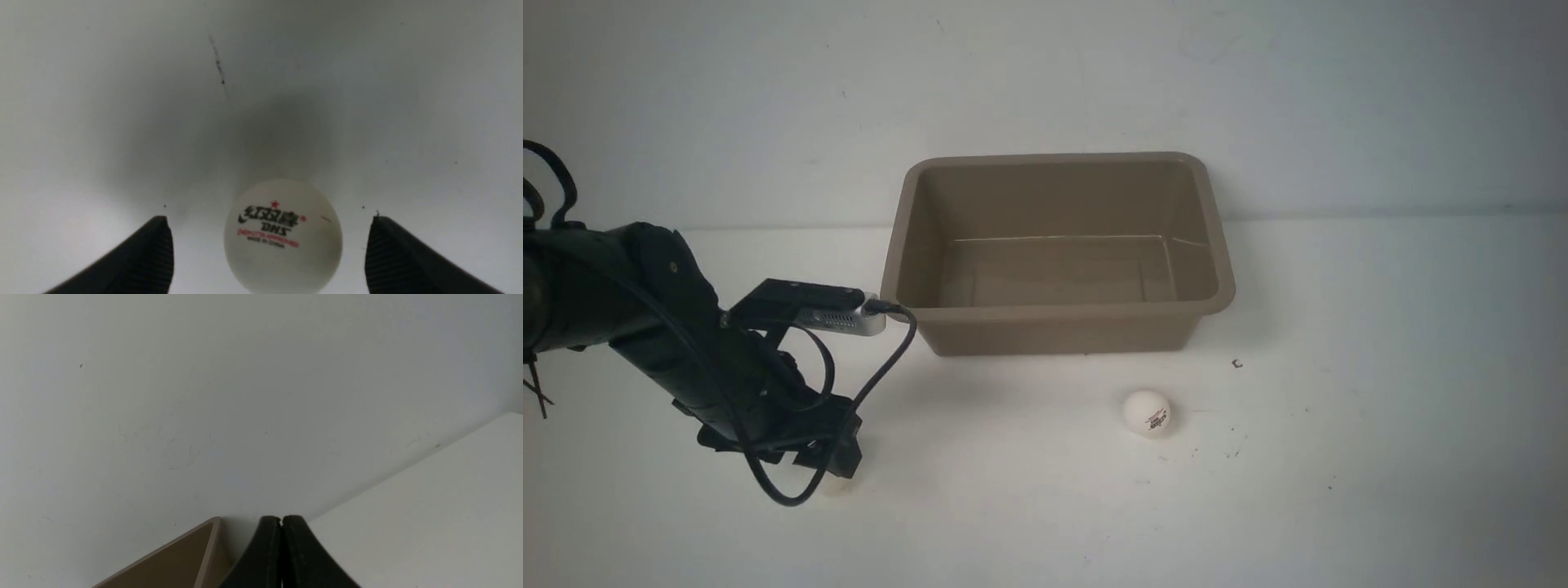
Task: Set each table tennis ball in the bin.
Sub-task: Use the left arm to clamp the table tennis ball closest to it, then use the left arm to put the table tennis ball into the box
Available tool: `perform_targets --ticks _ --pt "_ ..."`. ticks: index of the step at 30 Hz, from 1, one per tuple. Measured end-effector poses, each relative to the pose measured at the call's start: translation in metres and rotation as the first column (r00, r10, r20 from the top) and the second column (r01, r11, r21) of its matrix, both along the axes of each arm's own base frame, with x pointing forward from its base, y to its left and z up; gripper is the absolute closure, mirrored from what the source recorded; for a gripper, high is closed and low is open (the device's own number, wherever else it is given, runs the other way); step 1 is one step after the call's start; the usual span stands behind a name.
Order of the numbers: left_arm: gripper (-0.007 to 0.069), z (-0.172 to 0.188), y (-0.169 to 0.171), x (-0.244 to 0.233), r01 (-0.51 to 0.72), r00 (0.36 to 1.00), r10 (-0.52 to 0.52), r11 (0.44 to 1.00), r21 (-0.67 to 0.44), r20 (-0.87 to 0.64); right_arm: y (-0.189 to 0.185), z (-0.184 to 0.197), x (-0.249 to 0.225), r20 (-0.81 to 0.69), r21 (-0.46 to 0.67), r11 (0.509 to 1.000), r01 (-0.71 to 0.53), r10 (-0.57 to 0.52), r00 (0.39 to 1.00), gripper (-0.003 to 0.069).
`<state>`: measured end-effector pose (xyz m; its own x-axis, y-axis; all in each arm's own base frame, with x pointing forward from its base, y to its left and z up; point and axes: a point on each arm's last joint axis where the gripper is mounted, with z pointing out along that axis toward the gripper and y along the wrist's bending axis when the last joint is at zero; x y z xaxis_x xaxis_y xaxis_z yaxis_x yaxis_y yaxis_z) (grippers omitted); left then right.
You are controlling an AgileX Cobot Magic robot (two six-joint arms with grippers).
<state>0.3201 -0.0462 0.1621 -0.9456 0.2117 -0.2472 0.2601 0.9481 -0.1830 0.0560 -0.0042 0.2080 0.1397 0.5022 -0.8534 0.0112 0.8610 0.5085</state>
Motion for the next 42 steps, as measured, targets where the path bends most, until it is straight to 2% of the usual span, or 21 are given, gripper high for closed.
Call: perform_targets --ticks 5,8,9,12,13,21,27,33,39,42 --pt "0.0062 -0.010 -0.001 0.003 -0.019 1.000 0.019 1.000 -0.010 -0.015 0.000 0.000 0.000 0.000 0.000 1.000 0.000 0.000 1.000 0.0672" --pt "0.0100 -0.013 -0.001 0.004 -0.025 0.999 0.025 1.000 -0.014 -0.019 0.000 0.000 0.000 0.000 0.000 1.000 0.000 0.000 1.000 0.0672" --pt "0.0120 -0.014 -0.001 0.005 -0.028 0.999 0.028 1.000 -0.012 -0.016 0.000 0.000 0.000 0.000 0.000 1.000 0.000 0.000 1.000 0.0672" --pt "0.0267 -0.014 -0.001 0.006 -0.034 0.999 0.034 0.999 -0.014 -0.007 0.000 0.000 0.000 0.000 0.000 1.000 0.000 0.000 1.000 0.0672" --pt "0.0276 -0.014 -0.001 0.006 -0.035 0.999 0.035 0.999 -0.016 -0.007 0.000 0.000 0.000 0.000 0.000 1.000 0.000 0.000 1.000 0.0672" --pt "0.0272 -0.003 -0.003 0.000 -0.008 0.999 0.007 1.000 -0.027 -0.043 0.000 0.000 0.000 0.000 0.000 1.000 0.000 0.000 1.000 0.0672" --pt "0.0272 0.082 -0.017 0.014 0.011 0.978 0.015 0.993 -0.120 0.209 0.000 0.000 0.000 0.000 0.000 1.000 0.000 0.000 1.000 0.0672" --pt "0.0272 0.121 -0.045 0.039 0.088 0.941 -0.033 0.985 -0.150 0.337 0.000 0.000 0.000 0.000 0.000 1.000 0.000 0.000 1.000 0.0672" --pt "0.0272 0.111 -0.067 0.078 0.124 0.932 -0.061 0.980 -0.154 0.357 0.000 0.000 0.000 0.000 0.000 1.000 0.000 0.000 1.000 0.0672" --pt "0.0272 0.089 -0.073 0.101 0.133 0.944 -0.079 0.980 -0.150 0.322 0.000 0.000 0.000 0.000 0.000 1.000 0.000 0.000 1.000 0.0672"
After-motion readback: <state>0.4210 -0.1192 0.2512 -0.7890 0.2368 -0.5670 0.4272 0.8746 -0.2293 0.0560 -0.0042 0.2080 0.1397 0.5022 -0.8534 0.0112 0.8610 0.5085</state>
